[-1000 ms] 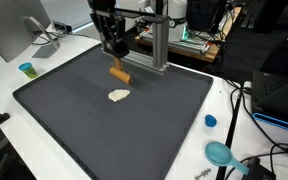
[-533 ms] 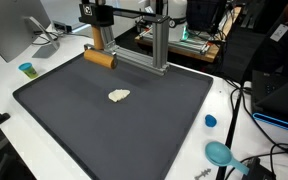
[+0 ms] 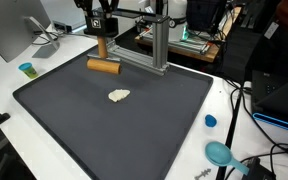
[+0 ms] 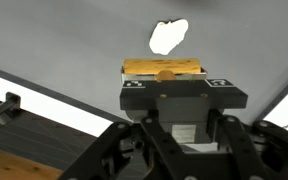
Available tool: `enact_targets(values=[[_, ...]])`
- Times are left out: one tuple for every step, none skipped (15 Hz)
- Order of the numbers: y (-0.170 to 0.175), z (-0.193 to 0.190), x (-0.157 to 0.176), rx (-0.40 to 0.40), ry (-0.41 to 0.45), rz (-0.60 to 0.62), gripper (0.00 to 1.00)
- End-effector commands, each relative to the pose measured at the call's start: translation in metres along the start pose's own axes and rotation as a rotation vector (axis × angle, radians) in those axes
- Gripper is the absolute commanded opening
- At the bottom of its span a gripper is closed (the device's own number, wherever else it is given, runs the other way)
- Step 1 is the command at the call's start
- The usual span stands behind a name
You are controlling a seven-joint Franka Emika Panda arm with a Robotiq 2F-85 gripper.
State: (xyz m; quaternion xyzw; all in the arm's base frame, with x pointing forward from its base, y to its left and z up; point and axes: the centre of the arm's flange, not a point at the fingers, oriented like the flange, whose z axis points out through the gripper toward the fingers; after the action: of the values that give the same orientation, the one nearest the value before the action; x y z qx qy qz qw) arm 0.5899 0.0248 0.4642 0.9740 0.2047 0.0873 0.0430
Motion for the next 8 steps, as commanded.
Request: enact_targets(values=[[-0.007, 0.012, -0.014, 0.019, 0.015, -0.201, 0.21], [-0.011, 0.018, -0.014, 0.028, 0.016, -0.256, 0.21], [-0.014, 0.029, -0.013, 0.041, 0.014, -0.310, 0.21], [-0.018, 0.039, -0.013, 0.056, 0.016, -0.363, 0.21], [-0.021, 0.051, -0.014, 0.080, 0.019, -0.412, 0.21], [-0.022, 0.061, -0.015, 0.106, 0.025, -0.458, 0.21], [-0.022, 0.072, -0.015, 0.135, 0.028, -0.504, 0.21], [-0.017, 0.085, -0.017, 0.169, 0.017, -0.552, 0.21]])
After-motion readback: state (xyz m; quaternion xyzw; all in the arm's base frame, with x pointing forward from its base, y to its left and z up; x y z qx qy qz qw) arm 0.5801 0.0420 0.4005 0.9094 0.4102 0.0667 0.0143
